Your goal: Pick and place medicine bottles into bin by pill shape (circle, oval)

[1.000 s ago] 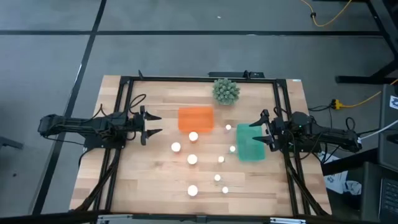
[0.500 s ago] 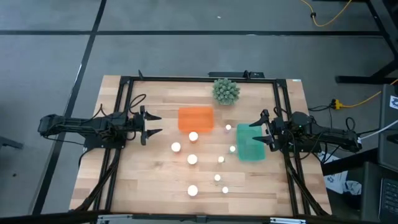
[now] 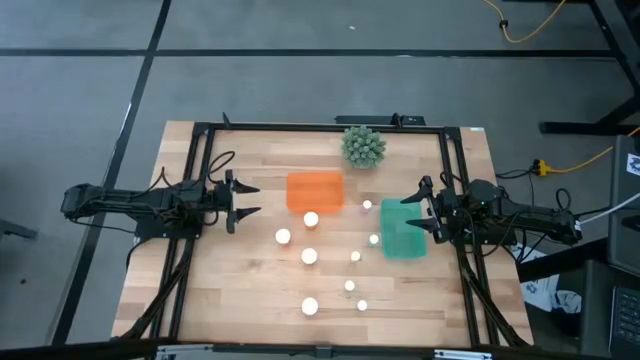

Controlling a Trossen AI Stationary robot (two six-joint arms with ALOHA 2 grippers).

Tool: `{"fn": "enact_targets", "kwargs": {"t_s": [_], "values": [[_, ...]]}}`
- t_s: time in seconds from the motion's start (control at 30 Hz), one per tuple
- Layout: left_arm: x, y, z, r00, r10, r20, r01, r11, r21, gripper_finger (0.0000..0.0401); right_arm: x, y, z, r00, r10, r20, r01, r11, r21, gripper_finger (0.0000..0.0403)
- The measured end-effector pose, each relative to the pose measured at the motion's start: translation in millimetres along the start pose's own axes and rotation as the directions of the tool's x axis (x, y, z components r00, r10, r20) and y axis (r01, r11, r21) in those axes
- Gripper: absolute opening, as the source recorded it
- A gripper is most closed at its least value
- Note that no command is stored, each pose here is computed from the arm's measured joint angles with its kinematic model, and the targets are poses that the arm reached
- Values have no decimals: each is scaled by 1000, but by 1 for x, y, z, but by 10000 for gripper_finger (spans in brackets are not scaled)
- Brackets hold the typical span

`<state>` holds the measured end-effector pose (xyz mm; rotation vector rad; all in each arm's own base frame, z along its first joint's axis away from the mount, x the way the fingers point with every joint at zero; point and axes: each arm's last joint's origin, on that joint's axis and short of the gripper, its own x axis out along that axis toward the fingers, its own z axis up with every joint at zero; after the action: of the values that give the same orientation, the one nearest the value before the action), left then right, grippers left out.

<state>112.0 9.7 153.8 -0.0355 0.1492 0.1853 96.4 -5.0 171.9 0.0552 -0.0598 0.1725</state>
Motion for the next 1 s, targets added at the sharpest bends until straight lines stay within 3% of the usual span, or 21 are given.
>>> {"fn": "enact_targets", "kwargs": {"t_s": [0.6, 1.0], "values": [[0, 0, 0, 1000, 0, 0, 0, 1000, 0, 263, 0, 0, 0, 1000, 0, 4, 0, 1000, -2, 281], [0, 0, 0, 1000, 0, 0, 0, 1000, 0, 263, -2, 2, 21, 978, 21, 205, -24, 1000, 10, 281]]}}
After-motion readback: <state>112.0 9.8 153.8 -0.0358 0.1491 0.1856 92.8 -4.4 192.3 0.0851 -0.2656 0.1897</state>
